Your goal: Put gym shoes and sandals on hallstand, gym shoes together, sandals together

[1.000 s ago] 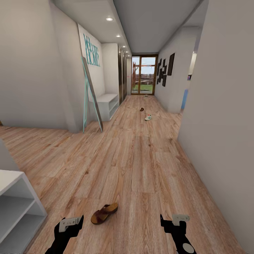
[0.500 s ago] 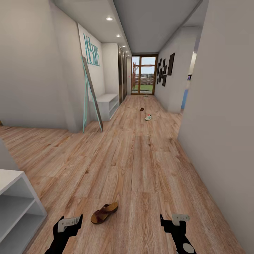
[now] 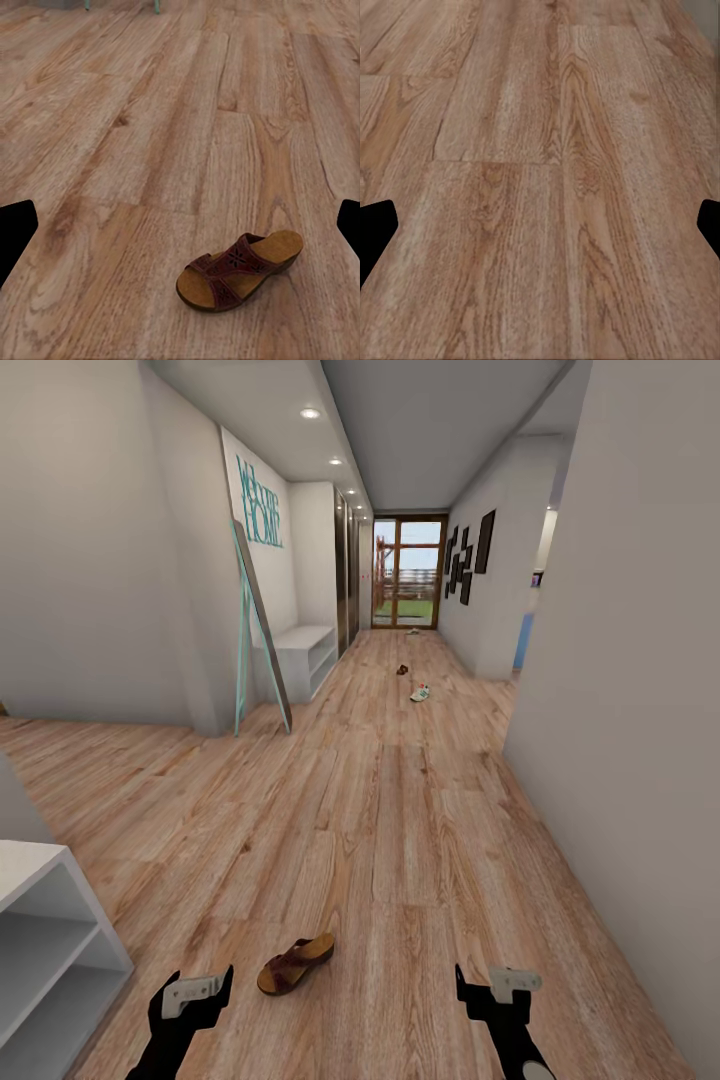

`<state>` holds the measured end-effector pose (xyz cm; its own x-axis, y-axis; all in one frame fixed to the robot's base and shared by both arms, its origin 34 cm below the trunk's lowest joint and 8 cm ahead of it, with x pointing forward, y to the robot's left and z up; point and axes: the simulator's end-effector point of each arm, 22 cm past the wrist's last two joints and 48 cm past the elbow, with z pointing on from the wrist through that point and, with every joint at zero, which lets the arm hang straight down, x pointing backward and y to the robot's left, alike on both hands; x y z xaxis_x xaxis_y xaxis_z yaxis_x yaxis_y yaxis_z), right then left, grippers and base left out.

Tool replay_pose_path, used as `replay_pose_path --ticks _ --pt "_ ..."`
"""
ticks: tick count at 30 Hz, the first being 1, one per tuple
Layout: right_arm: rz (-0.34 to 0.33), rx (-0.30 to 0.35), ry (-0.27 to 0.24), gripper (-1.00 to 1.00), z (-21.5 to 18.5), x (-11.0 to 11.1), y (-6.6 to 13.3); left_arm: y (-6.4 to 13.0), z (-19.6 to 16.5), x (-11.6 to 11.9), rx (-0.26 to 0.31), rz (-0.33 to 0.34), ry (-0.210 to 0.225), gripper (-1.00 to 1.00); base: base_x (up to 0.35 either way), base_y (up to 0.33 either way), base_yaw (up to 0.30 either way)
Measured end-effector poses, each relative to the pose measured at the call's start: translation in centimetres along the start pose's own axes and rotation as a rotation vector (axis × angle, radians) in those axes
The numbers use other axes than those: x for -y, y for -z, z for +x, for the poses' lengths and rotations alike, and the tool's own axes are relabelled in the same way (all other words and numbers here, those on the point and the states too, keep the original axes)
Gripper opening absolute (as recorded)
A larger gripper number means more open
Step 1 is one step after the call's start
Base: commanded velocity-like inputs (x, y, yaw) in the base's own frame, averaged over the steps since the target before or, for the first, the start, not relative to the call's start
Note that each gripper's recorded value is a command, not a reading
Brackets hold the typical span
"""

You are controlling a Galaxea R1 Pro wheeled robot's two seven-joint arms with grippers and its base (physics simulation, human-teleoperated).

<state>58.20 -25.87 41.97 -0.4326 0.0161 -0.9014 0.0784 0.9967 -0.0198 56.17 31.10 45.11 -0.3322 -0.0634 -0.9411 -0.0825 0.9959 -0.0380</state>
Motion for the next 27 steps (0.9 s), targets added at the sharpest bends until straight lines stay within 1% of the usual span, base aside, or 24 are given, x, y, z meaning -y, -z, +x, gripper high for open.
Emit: replay_pose_path --ticks 3,13,27 --pt "0.0 0.004 0.0 1.0 -0.1 0.0 0.1 0.0 0.0 0.0 0.001 -0.001 0.0 1.0 0.0 0.0 0.0" --pt "0.002 0.018 -0.002 1.0 1.8 0.1 -0.2 -0.3 2.1 -0.3 0.003 -0.004 0.001 1.0 0.0 0.0 0.0" --pt "0.003 0.02 -0.002 1.0 1.8 0.1 -0.1 -0.3 2.1 -0.4 0.004 -0.007 0.0 1.0 0.0 0.0 0.0"
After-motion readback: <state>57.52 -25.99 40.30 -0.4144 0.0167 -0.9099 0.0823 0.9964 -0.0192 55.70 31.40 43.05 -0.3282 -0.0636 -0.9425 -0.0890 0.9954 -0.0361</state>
